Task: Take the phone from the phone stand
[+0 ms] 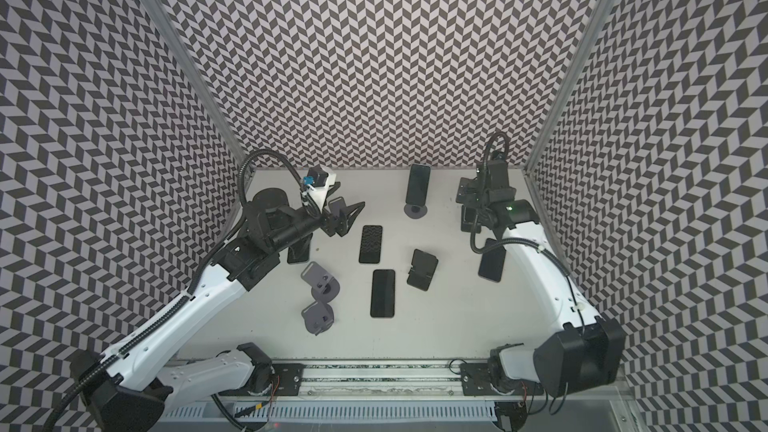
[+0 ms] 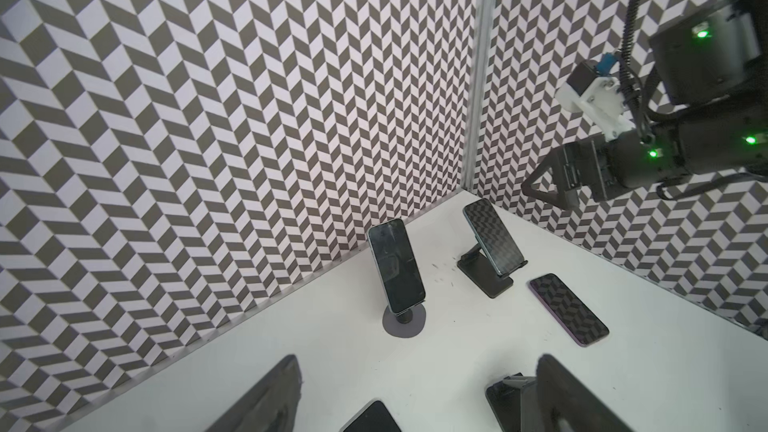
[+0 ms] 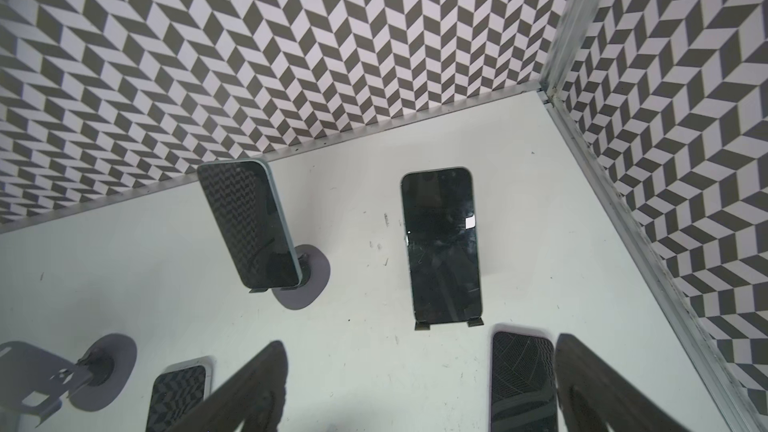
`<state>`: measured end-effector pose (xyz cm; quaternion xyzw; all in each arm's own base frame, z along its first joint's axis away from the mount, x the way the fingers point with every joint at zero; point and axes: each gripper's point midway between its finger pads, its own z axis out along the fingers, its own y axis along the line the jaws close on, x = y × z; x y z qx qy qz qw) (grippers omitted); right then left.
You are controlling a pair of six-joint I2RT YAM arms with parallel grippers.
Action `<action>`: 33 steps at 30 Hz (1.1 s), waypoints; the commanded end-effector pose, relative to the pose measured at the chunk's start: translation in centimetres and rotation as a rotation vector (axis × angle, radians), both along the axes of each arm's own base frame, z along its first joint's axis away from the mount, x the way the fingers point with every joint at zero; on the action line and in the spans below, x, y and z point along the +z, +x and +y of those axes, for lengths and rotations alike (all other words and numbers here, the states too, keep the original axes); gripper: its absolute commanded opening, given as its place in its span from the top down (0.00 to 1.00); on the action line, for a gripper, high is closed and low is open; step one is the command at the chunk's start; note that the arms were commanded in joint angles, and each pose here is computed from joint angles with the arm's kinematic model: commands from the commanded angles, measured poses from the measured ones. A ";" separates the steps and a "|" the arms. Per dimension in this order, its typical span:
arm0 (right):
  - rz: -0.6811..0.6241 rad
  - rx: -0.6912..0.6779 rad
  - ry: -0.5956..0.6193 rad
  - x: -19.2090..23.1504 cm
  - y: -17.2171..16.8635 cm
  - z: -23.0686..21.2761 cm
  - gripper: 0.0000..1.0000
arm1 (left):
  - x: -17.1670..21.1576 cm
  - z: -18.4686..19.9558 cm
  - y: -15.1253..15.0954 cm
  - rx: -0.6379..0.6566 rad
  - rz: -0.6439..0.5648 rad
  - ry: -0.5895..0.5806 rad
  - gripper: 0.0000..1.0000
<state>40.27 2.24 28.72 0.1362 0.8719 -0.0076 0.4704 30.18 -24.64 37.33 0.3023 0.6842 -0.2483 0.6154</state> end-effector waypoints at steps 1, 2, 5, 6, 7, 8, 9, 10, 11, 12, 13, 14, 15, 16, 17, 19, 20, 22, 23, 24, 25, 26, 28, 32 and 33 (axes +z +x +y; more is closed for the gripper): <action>-0.094 -0.009 0.006 2.0 1.1 -1.0 0.03 | 0.8 -1.1 -1.7 -0.097 -0.100 0.006 0.10; -0.081 -0.015 -0.003 1.6 1.4 -1.5 0.02 | 0.8 -1.3 -1.9 -0.105 -0.118 0.016 0.10; -0.047 -0.018 -0.002 0.4 2.0 -2.4 0.03 | 0.4 -1.7 -2.0 -0.123 -0.122 0.015 0.09; -0.044 -0.017 0.005 0.3 2.2 -2.6 0.03 | 0.3 -1.8 -2.1 -0.129 -0.121 0.007 0.09; -0.040 -0.011 0.011 0.1 2.3 -2.7 0.03 | 0.3 -1.9 -2.2 -0.139 -0.123 -0.002 0.09; -0.035 -0.004 0.016 -0.1 2.4 -2.6 0.03 | 0.2 -2.1 -2.2 -0.148 -0.130 -0.009 0.09; -0.032 -0.002 0.020 -0.3 2.5 -2.6 0.04 | 0.3 -2.2 -2.3 -0.156 -0.143 -0.016 0.08; -0.024 0.002 0.025 -0.5 2.5 -2.6 0.04 | 0.4 -2.5 -2.2 -0.165 -0.155 -0.023 0.08; -0.016 0.005 0.031 -0.8 2.5 -2.5 0.05 | 0.4 -2.7 -2.0 -0.171 -0.171 -0.018 0.08; -0.007 0.006 0.036 -1.1 2.5 -2.5 0.05 | 0.3 -3.0 -1.8 -0.179 -0.180 -0.011 0.08; 0.000 0.011 0.040 -1.4 2.5 -2.4 0.05 | 0.3 -3.4 -1.6 -0.189 -0.190 0.000 0.08; 0.008 0.022 0.043 -1.8 2.5 -2.2 0.05 | 0.0 -3.8 -1.2 -0.201 -0.193 0.014 0.07; 0.013 0.027 0.043 -2.1 2.4 -2.1 0.05 | -0.1 -4.1 -1.1 -0.211 -0.199 0.024 0.07; 0.024 0.029 0.039 -2.6 2.4 -2.1 0.06 | -0.4 -4.6 -0.7 -0.223 -0.197 0.035 0.07; 0.033 0.032 0.031 -3.0 2.5 -2.1 0.06 | -0.7 -5.0 -0.5 -0.235 -0.197 0.042 0.07; 0.053 0.030 0.008 -3.9 2.7 -2.4 0.06 | -1.2 -5.5 0.2 -0.237 -0.188 0.043 0.07; 0.060 0.031 -0.009 -4.3 2.9 -2.5 0.06 | -1.3 -5.7 0.5 -0.237 -0.188 0.044 0.07; 0.077 0.027 -0.033 -5.0 3.3 -2.9 0.05 | -1.9 -6.3 1.1 -0.248 -0.191 0.060 0.07; 0.088 0.030 -0.045 -5.4 3.6 -3.0 0.05 | -2.1 -6.6 1.4 -0.251 -0.192 0.071 0.07; 0.099 0.037 -0.055 -5.7 3.9 -3.0 0.05 | -2.3 -6.8 1.8 -0.252 -0.190 0.078 0.07; 0.106 0.042 -0.064 -6.1 4.2 -3.1 0.05 | -2.3 -7.0 2.2 -0.251 -0.190 0.082 0.07; 0.112 0.041 -0.073 -6.5 4.6 -3.2 0.05 | -2.4 -7.2 2.6 -0.251 -0.190 0.086 0.07; 0.118 0.043 -0.069 -7.1 5.3 -3.4 0.05 | -2.5 -7.6 2.9 -0.259 -0.188 0.091 0.07; 0.135 0.043 -0.045 -8.2 6.7 -3.6 0.04 | -2.7 -8.0 3.4 -0.267 -0.185 0.096 0.07; 0.141 0.042 -0.043 -8.4 7.0 -3.7 0.04 | -2.8 -8.1 3.6 -0.268 -0.184 0.096 0.07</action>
